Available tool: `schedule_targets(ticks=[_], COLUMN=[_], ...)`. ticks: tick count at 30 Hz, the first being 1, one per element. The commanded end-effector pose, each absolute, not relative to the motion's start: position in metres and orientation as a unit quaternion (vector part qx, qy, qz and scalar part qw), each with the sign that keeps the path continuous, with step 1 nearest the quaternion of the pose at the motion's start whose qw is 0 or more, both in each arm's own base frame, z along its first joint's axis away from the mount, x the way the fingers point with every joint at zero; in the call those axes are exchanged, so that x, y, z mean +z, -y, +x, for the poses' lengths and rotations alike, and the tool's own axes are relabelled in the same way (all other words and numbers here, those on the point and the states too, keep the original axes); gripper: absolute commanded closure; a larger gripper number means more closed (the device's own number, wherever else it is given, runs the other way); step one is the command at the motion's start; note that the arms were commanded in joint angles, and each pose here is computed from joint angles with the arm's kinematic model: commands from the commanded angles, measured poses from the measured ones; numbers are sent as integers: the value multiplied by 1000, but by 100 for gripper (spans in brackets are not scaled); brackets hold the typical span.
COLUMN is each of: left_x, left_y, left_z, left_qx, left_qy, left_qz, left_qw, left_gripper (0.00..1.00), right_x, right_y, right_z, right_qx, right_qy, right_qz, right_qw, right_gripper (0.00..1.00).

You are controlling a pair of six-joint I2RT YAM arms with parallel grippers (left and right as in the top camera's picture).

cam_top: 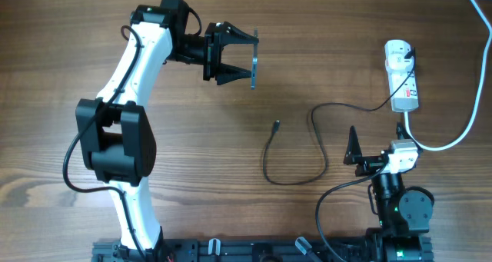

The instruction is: Plug charger to phone and switch on socket

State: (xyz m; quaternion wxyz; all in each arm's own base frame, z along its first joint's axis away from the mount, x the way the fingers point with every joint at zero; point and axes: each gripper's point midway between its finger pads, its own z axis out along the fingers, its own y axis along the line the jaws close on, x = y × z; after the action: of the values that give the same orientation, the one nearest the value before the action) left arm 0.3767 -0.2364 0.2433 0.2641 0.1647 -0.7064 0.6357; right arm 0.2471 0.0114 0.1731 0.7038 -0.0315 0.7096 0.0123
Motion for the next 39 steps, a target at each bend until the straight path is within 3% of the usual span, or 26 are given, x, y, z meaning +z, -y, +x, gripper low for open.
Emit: schedule_targets(ticks=[1,39], left_x=[276,276], left_y=[234,221], left_z=[374,380], left_qx=[662,655], left_qy=[690,680], left_qz=[146,186], left_qw=[255,271], left_gripper=[30,33], right_x=[174,174], right_y=[-11,-11], right_z=[247,247], right_qx=[12,13], right_qy=[-708,-708], right_qz=[-29,-29], right_qw=[706,706], right_gripper=[0,0])
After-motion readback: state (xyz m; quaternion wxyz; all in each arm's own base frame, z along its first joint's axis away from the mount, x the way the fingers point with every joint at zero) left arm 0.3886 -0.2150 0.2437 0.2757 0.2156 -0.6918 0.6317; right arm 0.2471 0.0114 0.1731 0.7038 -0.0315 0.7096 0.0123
